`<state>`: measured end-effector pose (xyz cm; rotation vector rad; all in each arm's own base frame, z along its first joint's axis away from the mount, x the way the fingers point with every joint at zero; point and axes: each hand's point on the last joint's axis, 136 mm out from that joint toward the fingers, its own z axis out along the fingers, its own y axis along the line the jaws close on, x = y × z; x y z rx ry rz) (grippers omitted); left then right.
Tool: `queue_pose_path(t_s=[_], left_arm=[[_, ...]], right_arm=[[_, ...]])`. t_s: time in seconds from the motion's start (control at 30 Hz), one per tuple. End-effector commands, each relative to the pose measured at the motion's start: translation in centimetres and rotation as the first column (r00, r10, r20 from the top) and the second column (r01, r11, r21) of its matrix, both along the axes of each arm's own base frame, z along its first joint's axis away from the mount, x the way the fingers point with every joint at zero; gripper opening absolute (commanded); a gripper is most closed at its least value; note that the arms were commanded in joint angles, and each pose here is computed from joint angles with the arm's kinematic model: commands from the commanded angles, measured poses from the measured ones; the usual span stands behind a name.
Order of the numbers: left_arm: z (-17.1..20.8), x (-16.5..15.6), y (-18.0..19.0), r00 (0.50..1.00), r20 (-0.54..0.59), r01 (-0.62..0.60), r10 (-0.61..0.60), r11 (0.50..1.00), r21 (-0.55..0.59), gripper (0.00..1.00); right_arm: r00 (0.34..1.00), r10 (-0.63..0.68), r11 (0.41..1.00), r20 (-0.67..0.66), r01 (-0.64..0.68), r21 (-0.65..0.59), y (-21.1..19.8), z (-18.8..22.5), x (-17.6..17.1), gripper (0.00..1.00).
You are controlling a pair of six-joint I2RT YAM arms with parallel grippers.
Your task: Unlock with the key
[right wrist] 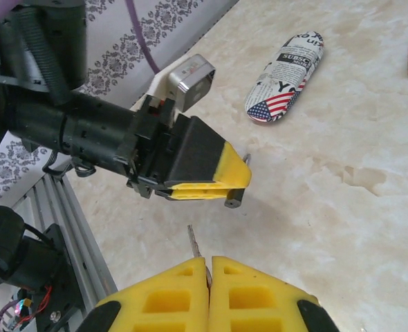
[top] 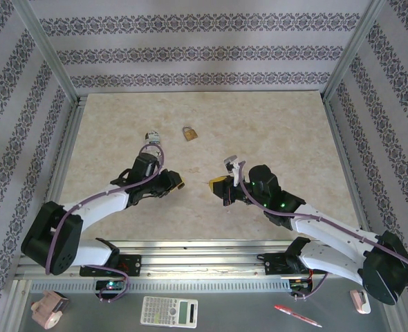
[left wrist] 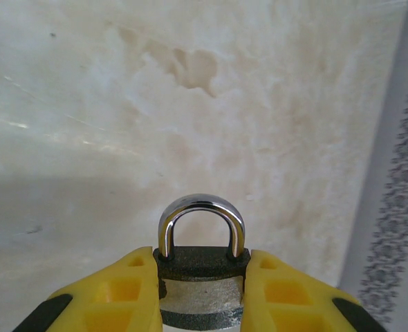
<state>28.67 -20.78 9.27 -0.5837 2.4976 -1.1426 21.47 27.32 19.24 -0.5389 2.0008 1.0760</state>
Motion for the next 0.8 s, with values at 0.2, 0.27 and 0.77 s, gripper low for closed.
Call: queue_pose_path(t_s=[0.2, 0.27, 0.77], left_arm=[[8.0, 2.4, -0.6, 0.970, 0.049, -0.179, 0.239, 0.834, -0.522, 0.00], [9.0, 2.4, -0.4, 0.964, 0.032, -0.199, 0.265, 0.792, -0.577, 0.00], [11.0, 0.4, 1.2, 0.945, -0.053, -0.278, 0.322, 0.710, -0.647, 0.00]], right_arm=[[0.988, -0.126, 0.991, 0.084, 0.122, 0.058, 0.5, 2.5, 1.3, 0.00], [0.984, -0.144, 0.989, 0.108, 0.139, 0.056, 0.6, 3.1, 1.4, 0.00], [0.971, -0.149, 0.989, 0.187, 0.143, 0.045, 4.0, 3.1, 2.1, 0.00]])
